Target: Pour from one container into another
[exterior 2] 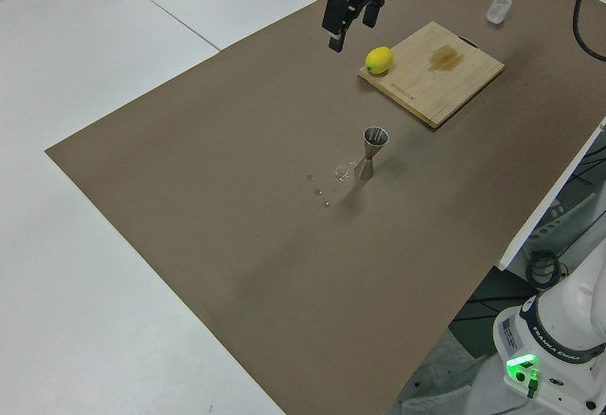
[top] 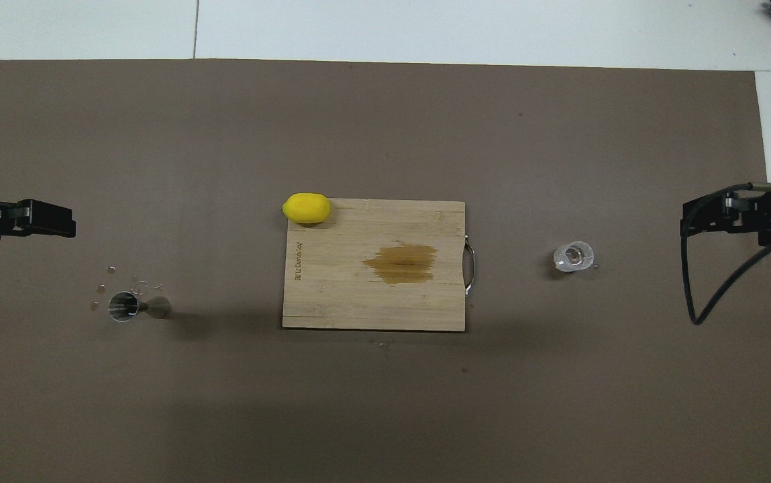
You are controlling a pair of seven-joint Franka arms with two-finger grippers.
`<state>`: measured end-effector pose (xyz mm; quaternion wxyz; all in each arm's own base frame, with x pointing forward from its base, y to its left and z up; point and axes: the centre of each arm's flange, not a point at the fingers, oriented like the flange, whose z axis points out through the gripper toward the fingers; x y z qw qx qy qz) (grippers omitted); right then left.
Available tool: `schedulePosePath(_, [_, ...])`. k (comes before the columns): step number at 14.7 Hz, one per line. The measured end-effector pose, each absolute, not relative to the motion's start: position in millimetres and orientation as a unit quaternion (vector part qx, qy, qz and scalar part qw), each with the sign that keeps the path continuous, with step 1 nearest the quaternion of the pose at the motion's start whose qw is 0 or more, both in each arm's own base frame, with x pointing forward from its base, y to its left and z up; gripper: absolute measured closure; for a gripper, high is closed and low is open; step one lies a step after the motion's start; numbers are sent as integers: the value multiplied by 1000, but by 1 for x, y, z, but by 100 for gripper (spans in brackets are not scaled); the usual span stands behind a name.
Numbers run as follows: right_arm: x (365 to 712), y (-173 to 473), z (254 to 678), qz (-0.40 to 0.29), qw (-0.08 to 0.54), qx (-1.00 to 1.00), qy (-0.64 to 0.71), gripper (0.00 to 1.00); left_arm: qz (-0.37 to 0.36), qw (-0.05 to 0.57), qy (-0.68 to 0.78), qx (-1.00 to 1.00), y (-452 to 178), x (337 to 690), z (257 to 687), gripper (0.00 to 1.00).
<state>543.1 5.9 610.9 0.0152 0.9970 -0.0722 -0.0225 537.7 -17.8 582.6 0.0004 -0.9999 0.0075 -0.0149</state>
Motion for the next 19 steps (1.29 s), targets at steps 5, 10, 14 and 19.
schedulePosePath(5, [543,6,611,-22,15,997,-72,0,-29,1,23,-999,-35,536,595,0])
schedulePosePath(10, [543,6,611,-22,15,997,-72,0,-45,-5,21,-999,-34,538,603,0])
schedulePosePath(14, [543,6,611,-22,15,997,-72,0,-45,-61,44,-996,7,539,603,0])
schedulePosePath(19, [543,6,611,-23,15,997,-72,0,-56,-151,108,-981,84,528,592,0])
